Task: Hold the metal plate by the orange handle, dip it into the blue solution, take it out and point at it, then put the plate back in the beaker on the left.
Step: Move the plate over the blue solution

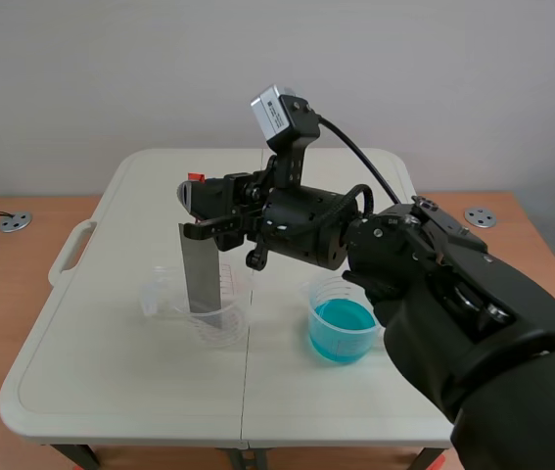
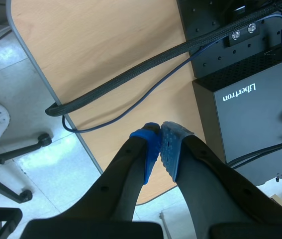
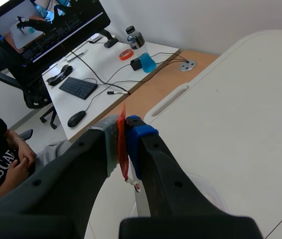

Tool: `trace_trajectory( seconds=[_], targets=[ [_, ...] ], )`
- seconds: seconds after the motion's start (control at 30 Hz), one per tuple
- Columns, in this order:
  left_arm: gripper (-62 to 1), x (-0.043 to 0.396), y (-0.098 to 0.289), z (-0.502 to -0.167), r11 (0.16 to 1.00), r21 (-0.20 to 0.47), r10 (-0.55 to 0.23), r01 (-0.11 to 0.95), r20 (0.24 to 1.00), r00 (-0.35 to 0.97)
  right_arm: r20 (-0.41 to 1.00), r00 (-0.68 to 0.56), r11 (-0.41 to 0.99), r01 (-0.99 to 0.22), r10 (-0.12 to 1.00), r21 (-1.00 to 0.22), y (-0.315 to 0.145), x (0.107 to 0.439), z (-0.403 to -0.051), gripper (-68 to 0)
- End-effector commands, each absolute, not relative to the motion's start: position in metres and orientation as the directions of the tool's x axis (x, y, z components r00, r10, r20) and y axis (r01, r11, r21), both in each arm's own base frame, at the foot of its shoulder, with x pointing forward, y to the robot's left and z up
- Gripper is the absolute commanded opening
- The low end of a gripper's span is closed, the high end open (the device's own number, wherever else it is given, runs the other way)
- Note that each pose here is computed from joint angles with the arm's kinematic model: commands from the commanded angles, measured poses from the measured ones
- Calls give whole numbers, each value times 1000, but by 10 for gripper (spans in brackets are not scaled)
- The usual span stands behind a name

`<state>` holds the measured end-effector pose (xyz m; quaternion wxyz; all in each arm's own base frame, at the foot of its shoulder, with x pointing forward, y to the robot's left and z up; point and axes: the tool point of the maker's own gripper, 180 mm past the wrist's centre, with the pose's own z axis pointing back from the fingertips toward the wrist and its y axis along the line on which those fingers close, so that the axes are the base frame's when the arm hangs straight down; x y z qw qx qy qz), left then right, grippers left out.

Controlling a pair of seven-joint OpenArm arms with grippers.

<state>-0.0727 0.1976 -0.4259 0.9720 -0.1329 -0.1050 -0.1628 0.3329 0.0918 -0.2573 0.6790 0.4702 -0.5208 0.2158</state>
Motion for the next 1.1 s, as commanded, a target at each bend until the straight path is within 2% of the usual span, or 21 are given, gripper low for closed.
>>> trace_trajectory(
  seconds=[0.0,0.23,0.7,0.8,1.07],
  targets=[
    [-562,-74,194,-424,911,-234,-280,340,253,926,927,312,451,-811,-207,373,94,338,-239,-665],
    [-562,-74,194,-424,911,-234,-280,340,253,926,959,250,467,-837,-135,284,95,338,-234,-665],
    [-562,-71,194,-424,911,-231,-280,341,260,924,997,70,465,-882,-30,76,97,331,-184,-665],
    [-562,-58,194,-426,911,-220,-281,349,289,915,999,34,464,-885,-18,39,97,329,-173,-665],
    [-562,-1,207,-427,919,-138,-290,370,400,870,999,-40,458,-888,26,-47,96,321,-146,-665]
  ],
)
